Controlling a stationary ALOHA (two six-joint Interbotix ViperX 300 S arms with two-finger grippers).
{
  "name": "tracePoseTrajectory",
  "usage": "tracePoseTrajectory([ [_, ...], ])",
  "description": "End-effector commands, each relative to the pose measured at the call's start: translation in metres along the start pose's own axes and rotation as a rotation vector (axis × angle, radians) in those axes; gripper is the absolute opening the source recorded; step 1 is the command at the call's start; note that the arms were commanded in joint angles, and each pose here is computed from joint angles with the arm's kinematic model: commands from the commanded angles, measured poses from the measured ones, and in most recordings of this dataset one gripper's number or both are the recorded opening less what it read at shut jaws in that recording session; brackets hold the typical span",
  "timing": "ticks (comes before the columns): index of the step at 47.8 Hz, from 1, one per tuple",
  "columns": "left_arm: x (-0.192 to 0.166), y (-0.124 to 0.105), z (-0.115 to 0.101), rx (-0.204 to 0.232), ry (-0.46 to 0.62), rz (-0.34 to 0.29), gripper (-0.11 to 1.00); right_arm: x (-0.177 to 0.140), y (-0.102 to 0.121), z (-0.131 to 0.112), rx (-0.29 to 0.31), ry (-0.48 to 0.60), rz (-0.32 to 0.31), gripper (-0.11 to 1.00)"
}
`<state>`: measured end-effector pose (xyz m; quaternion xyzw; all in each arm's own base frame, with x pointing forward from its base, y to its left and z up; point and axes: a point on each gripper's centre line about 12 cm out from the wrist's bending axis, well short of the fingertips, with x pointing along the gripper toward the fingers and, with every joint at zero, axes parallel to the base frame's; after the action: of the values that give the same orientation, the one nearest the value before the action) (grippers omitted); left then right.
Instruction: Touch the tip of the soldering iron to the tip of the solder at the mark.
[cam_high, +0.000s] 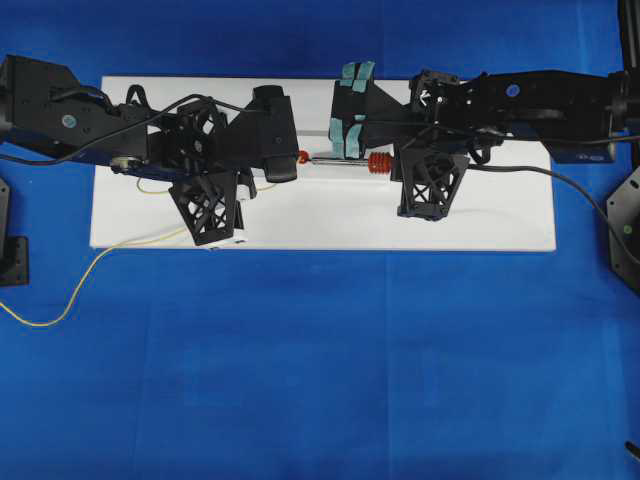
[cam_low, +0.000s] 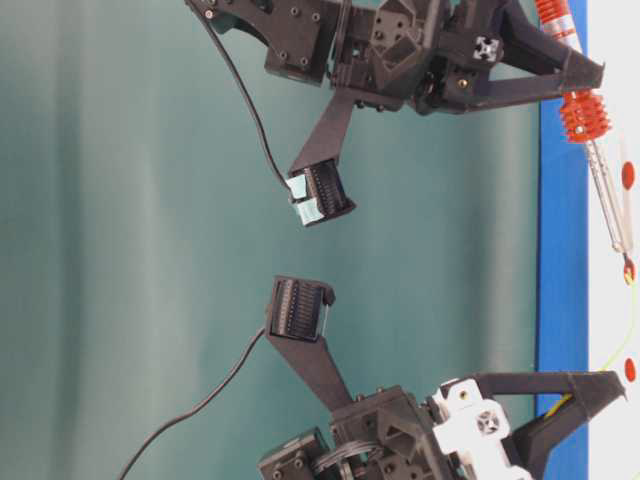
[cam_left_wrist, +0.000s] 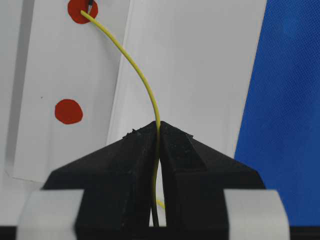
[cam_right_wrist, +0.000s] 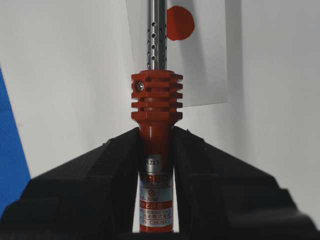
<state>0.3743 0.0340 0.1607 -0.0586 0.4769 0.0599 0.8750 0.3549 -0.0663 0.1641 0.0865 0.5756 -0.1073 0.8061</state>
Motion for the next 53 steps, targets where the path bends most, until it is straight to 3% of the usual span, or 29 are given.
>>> tracePoseTrajectory([
  [1,-0.0071,0.0003,0.0115,0.000,-0.038,-0.001,0.00,-0.0094,0.0011,0.0096,-0.005,-0.040,0.002,0.06],
  [53,-0.0074,0.0033,0.0112,-0.003,-0.037,0.004,0.00,-0.0094,0.0003,0.0101,-0.014,-0.044,-0.004,0.06],
])
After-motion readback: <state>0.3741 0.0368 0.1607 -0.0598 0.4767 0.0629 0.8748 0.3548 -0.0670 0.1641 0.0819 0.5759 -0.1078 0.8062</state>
